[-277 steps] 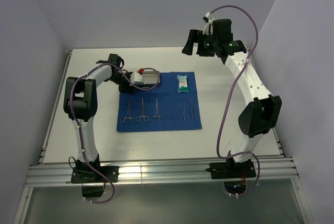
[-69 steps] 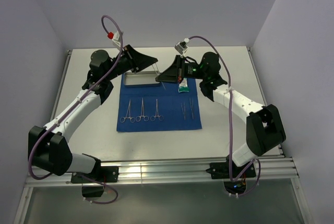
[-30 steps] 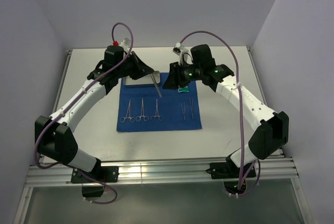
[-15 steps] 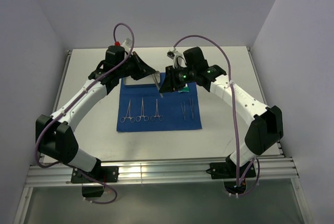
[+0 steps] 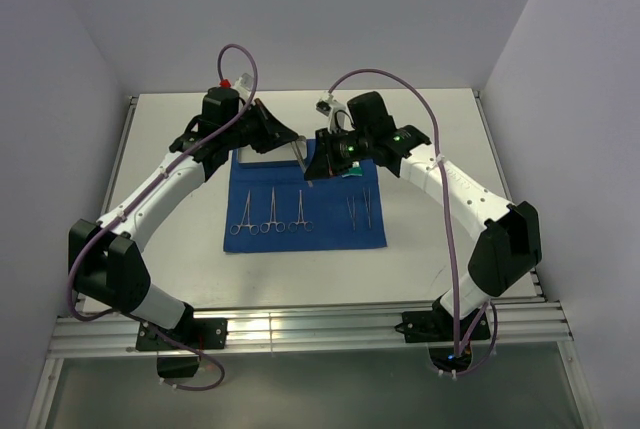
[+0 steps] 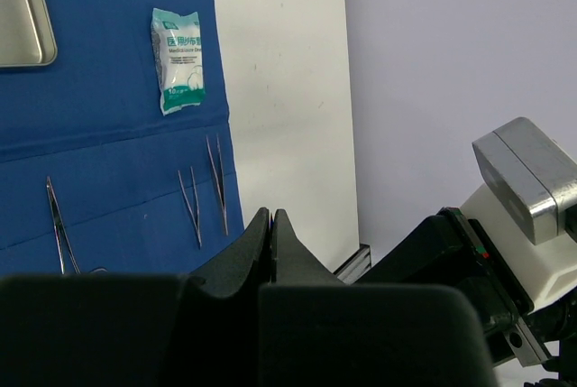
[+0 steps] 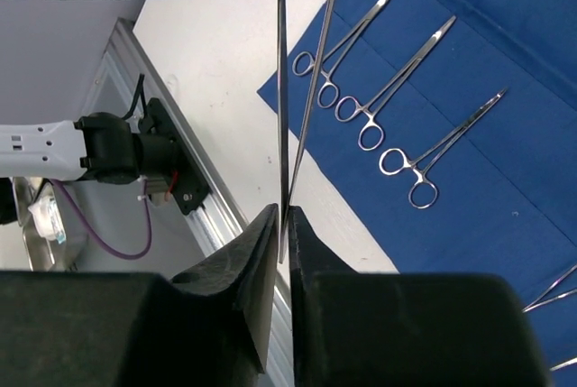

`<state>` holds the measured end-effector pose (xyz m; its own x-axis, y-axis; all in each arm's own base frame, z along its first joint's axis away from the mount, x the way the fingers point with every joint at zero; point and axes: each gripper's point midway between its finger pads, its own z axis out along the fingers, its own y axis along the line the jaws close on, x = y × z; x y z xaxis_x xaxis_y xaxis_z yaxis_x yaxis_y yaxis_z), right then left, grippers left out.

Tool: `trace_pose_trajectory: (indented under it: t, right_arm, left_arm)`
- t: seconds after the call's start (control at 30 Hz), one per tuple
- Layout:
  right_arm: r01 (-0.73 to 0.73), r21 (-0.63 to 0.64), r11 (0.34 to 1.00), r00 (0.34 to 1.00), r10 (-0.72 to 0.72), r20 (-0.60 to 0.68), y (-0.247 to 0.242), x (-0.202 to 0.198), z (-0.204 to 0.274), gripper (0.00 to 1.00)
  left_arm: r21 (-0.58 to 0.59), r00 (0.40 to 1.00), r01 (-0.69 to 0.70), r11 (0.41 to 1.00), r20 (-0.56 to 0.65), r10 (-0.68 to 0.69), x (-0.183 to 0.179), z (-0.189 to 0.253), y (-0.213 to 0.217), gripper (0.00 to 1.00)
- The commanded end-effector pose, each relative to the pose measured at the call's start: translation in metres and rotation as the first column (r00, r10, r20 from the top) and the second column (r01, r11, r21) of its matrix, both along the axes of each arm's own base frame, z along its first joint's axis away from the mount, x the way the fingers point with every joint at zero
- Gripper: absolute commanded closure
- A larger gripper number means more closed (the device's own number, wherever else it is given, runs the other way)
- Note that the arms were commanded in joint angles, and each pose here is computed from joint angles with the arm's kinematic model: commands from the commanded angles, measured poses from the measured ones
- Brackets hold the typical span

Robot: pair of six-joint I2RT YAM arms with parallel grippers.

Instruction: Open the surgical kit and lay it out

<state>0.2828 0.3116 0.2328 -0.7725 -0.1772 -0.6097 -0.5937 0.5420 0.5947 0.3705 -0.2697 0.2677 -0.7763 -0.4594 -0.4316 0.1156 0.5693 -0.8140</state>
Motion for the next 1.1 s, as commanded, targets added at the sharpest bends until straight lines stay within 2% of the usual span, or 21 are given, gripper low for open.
trace_pose_trajectory:
  t: [0.0,0.03,0.07,0.13,0.17,0.2,0.23,0.27,0.3,0.37,0.4,0.5,0.63,0.8,0.93,1.07]
  right_arm:
    - [-0.016,0.018,1.0,0.999,0.015,0.034,0.006,0.003,0.009,0.85]
    - [-0.014,0.018,1.0,0.999,0.013,0.035,0.006,0.003,0.009,0.88]
    - [-0.008,0.017,1.0,0.999,0.008,0.038,0.006,0.004,0.009,0.97]
    - [-0.002,0.014,1.0,0.999,0.001,0.036,0.005,0.004,0.007,1.0]
    - [0.015,0.0,1.0,0.999,-0.015,0.035,0.002,0.005,0.003,1.0]
    - [0.033,-0.006,0.999,0.999,-0.033,0.032,0.0,0.006,0.001,1.0]
    - [0.047,-0.014,0.999,0.998,-0.046,0.031,-0.002,0.006,-0.001,1.0]
    - [0.065,-0.032,0.997,0.998,-0.065,0.015,-0.006,0.005,-0.011,1.0]
    - [0.098,-0.055,0.994,0.995,-0.097,0.021,-0.011,0.006,-0.016,1.0]
    - [0.156,-0.119,0.981,0.987,-0.158,-0.005,-0.024,0.004,-0.038,1.0]
    - [0.217,-0.159,0.963,0.976,-0.216,0.022,-0.035,0.009,-0.044,1.0]
    - [0.303,-0.233,0.924,0.952,-0.307,0.019,-0.055,0.005,-0.067,1.0]
    - [0.431,-0.336,0.838,0.898,-0.436,0.063,-0.074,0.014,-0.088,1.0]
    - [0.535,-0.405,0.741,0.821,-0.569,0.045,-0.077,0.015,-0.1,1.0]
    - [0.557,-0.421,0.716,0.795,-0.606,0.019,-0.073,0.01,-0.112,1.0]
    - [0.532,-0.425,0.733,0.809,-0.588,-0.003,-0.063,0.005,-0.128,1.0]
  left_arm:
    - [-0.03,0.999,0.022,0.999,0.036,-0.021,0.002,0.011,-0.007,1.0]
    - [-0.028,0.999,0.02,0.999,0.035,-0.019,0.003,0.011,-0.007,1.0]
    - [-0.026,0.999,0.02,0.999,0.037,-0.019,0.003,0.01,-0.006,1.0]
    - [-0.027,0.999,0.019,0.999,0.04,-0.018,0.003,0.01,-0.006,1.0]
    - [-0.024,0.999,0.016,1.0,0.046,-0.015,0.003,0.009,-0.005,0.92]
    - [-0.026,0.999,0.01,1.0,0.053,-0.008,0.003,0.011,-0.005,0.77]
    - [-0.023,0.998,0.002,1.0,0.059,-0.001,0.004,0.011,-0.003,0.57]
    - [-0.013,0.997,-0.003,1.0,0.075,0.004,0.005,0.013,-0.002,0.17]
    - [-0.001,0.996,-0.021,1.0,0.088,0.021,0.009,0.016,0.001,0.01]
    - [0.013,0.989,-0.05,0.999,0.143,0.047,0.016,0.034,0.011,0.01]
    - [0.013,0.983,-0.063,0.998,0.173,0.06,0.018,0.042,0.016,0.01]
    - [0.034,0.941,-0.141,0.989,0.315,0.123,0.026,0.077,0.042,0.01]
    - [0.134,0.878,-0.271,0.953,0.44,0.188,0.03,0.089,0.081,0.01]
    - [0.224,0.864,-0.356,0.907,0.449,0.228,0.031,0.073,0.121,0.01]
    - [0.239,0.867,-0.397,0.886,0.414,0.276,0.038,0.062,0.145,0.01]
    - [0.235,0.874,-0.401,0.885,0.387,0.294,0.047,0.056,0.156,0.01]
